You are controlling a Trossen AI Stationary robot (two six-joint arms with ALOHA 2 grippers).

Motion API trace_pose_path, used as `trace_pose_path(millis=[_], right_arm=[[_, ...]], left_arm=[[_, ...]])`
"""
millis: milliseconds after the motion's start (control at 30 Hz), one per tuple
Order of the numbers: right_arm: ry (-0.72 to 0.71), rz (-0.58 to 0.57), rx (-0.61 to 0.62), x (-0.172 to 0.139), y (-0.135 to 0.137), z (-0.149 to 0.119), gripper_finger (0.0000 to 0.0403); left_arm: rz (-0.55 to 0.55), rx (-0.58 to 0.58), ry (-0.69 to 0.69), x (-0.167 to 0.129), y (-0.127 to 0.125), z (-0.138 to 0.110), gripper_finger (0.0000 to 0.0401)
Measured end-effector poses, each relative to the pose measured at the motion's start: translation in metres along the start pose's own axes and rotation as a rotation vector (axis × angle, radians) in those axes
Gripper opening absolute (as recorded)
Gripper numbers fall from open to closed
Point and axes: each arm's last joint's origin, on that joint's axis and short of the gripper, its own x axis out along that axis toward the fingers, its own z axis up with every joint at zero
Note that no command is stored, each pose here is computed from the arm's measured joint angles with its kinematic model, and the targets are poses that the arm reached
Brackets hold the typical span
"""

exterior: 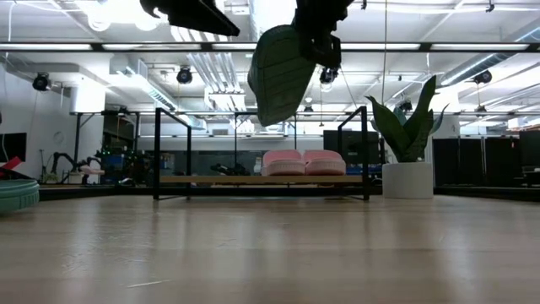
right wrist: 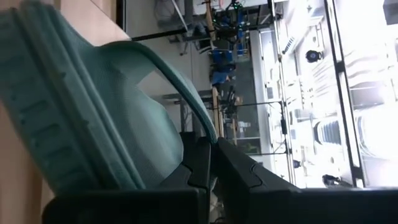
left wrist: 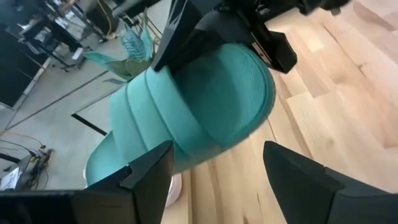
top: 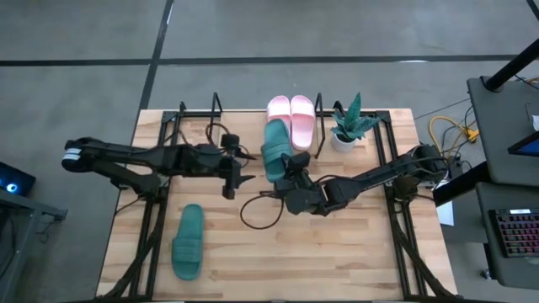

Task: Pick and place slides into the shelf
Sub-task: Put the top green slipper on the shelf

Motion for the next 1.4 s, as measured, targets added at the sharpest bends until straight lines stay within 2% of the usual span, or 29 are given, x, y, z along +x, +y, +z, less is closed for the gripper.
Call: trace_pose_path(millis=[300,600,767,1167,1400], right_arm=[[-0.002,0.005,-0.005,0.002,0.0,0.0,0.0008],[-0.026,0.026,-0.019,0.002,0.001,0.0,0.0008],[-0.034,0.034,-0.024,0.002,0.001,0.0,0.0008],[-0.035,0.032,-0.026,0.002,0.0,0.001,0.0008],[-0.088,0.056,0.001,0.002,-0.002,0.004,0.0008]], left_arm=[[-0.022,0.074,0.075,0.029,0.0,0.017,0.0233],[0.132,0.122,0.166,0.049,0.005,0.024,0.0233],[0.131,0.16,0.196,0.056,0.004,0.019,0.0233],[0.25,0.189,0.279,0.061,0.006,0.016,0.0233],[0.252,0.193,0.286,0.061,0.006,0.015,0.0233]])
